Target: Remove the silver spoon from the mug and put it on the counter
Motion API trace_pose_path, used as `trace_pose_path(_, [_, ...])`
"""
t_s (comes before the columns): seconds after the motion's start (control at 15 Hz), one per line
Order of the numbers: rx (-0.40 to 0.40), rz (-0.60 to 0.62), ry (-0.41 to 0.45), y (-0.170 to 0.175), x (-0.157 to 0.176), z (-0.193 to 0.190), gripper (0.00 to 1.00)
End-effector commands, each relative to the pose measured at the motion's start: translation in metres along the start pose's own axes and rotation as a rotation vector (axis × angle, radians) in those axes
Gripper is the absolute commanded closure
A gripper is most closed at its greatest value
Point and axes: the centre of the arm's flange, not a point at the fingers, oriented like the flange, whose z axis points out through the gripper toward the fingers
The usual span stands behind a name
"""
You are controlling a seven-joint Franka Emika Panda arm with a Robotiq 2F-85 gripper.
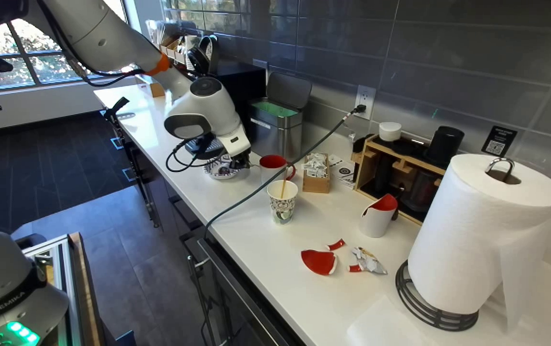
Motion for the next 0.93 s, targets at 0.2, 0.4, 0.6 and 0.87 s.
trace_pose_path(0.2, [-0.027,-0.024,-0.021,0.015,0.007,0.014,0.68])
trace_pose_path(0.4, [-0.046,-0.016,-0.025,0.020,0.008,0.019,0.45])
trace_pose_path(0.6, [-0.053,-0.011,-0.017,0.022,0.010,0.014,0.23])
trace_pose_path(0.87, [-0.074,-0.039,-0.008,0.015,0.001,-0.022,0.00])
